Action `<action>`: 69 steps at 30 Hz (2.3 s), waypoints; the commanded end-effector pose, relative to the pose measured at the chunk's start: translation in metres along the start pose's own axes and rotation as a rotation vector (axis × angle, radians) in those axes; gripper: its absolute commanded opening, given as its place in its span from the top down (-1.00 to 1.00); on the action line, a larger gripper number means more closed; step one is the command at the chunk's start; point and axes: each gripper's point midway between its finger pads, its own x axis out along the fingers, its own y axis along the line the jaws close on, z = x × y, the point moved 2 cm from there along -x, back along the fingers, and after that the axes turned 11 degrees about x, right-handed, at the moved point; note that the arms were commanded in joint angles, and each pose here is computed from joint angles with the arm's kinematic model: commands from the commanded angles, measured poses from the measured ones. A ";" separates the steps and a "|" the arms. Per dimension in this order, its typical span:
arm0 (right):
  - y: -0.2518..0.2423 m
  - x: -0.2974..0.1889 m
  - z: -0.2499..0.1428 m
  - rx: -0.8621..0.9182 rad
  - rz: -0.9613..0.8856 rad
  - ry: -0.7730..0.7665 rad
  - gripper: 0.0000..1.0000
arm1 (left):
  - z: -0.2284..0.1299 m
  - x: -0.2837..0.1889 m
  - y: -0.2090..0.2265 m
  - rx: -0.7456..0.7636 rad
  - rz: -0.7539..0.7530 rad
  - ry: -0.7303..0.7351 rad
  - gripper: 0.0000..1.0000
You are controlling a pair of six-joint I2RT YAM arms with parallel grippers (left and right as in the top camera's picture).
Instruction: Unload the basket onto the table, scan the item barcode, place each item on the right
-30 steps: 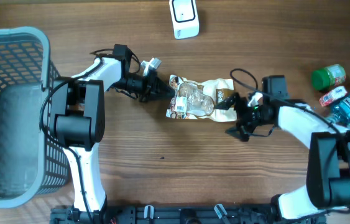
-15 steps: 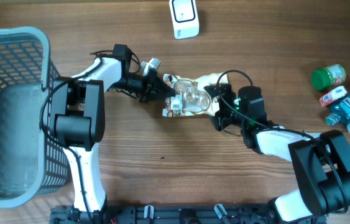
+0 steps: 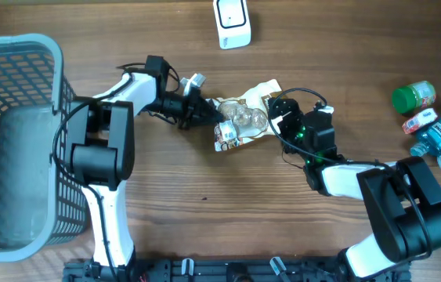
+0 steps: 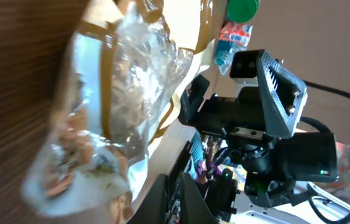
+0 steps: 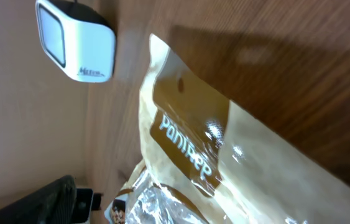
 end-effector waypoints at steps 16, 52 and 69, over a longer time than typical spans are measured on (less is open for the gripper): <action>-0.035 0.005 -0.025 0.077 -0.129 -0.039 0.90 | 0.001 0.010 0.012 -0.070 0.061 0.008 0.82; -0.035 0.001 -0.014 0.087 -0.134 0.098 0.91 | 0.048 0.012 0.048 -0.010 0.373 -0.103 -0.13; -0.019 0.001 -0.024 0.070 -0.062 0.175 -0.65 | 0.047 0.033 0.043 -0.078 0.268 -0.084 0.66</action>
